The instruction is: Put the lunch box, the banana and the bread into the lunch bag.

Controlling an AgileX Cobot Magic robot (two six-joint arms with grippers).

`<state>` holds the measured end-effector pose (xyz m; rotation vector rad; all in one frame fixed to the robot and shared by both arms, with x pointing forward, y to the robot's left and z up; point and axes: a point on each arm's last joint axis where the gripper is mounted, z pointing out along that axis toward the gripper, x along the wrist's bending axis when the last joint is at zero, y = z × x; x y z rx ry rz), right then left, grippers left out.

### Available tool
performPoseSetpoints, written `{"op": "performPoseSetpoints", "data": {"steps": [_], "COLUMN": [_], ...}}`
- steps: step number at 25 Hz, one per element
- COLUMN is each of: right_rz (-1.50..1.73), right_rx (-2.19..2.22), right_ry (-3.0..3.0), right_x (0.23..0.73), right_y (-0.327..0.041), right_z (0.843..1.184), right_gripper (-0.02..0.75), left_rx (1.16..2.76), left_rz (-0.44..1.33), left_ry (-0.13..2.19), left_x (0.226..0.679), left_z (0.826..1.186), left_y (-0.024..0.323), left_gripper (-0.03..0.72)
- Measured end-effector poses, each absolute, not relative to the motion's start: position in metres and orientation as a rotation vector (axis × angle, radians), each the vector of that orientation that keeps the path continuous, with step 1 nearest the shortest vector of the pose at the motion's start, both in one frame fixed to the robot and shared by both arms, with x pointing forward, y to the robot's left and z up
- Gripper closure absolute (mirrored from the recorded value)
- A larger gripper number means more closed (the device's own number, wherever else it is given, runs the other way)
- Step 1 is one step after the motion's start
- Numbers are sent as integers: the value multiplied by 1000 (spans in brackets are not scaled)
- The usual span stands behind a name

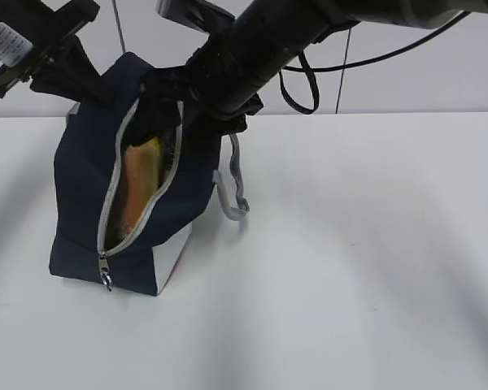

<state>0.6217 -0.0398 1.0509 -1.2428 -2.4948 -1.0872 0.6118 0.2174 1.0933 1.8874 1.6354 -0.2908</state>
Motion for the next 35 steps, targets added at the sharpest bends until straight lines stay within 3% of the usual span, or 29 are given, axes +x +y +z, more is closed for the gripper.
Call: {"op": "performPoseSetpoints", "data": {"steps": [4,14,24,35], "right_rz": [-1060,-818,-765,-897], "right_rx": [-1165,-1254,-1567,-1548], "right_ry": [-2567,-2741,-2542,-2248], "right_x": [620,617,631,640], "right_y": [-41,-61,-87,-85], "right_z": [1069,1094,1087,1050], "right_gripper": [93,234,246,366], "left_rx": [1887,1886,1886,1886], "left_rz": [-291,-292,-292,-292], "left_ry": [1635,1635,1635,1635], "left_x": [612,612,612,612], "left_z": [1093,1093,1093,1093], "left_y": [217,217,217,217], "left_gripper": [690,691,691,691]}}
